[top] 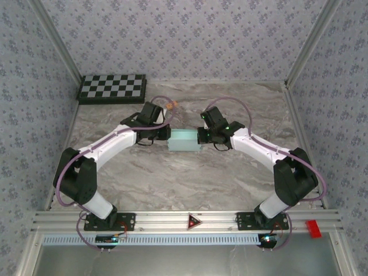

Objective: Fold the paper box

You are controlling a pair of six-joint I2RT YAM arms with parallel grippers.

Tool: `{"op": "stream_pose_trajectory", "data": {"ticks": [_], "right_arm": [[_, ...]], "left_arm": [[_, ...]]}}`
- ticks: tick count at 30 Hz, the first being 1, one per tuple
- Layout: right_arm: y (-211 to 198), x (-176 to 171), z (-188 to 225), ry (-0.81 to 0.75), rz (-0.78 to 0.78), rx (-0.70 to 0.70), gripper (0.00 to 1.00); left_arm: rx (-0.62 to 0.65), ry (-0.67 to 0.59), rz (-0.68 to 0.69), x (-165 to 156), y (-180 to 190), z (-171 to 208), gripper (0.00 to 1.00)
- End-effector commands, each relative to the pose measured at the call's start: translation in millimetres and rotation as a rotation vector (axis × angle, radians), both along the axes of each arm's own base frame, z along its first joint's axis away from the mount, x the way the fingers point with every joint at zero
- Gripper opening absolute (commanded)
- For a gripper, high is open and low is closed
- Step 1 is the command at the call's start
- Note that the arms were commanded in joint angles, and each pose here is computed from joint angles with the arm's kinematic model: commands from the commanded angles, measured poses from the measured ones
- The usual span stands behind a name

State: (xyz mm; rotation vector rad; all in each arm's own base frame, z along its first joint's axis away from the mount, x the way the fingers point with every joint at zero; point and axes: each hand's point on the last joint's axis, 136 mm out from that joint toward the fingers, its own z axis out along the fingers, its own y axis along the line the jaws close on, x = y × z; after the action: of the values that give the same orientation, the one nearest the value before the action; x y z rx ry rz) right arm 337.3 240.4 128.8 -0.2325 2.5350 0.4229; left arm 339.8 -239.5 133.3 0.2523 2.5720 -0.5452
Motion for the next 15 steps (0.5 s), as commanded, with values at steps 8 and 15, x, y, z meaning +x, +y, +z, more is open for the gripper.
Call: {"op": "stream_pose_trajectory", "data": {"ticks": [8,15], "right_arm": [[3.4,-37.7,-43.2,0.167,0.081,-0.074,0.0],[6.1,-35.9,-36.5,0.147,0.086,-0.072,0.0]], "left_arm": [[0.138,0.148,-0.041,-40.1,13.3,-46.4,0.11],[0.144,0.154,-0.039,-43.2,14.0,-49.4,0.11]]}}
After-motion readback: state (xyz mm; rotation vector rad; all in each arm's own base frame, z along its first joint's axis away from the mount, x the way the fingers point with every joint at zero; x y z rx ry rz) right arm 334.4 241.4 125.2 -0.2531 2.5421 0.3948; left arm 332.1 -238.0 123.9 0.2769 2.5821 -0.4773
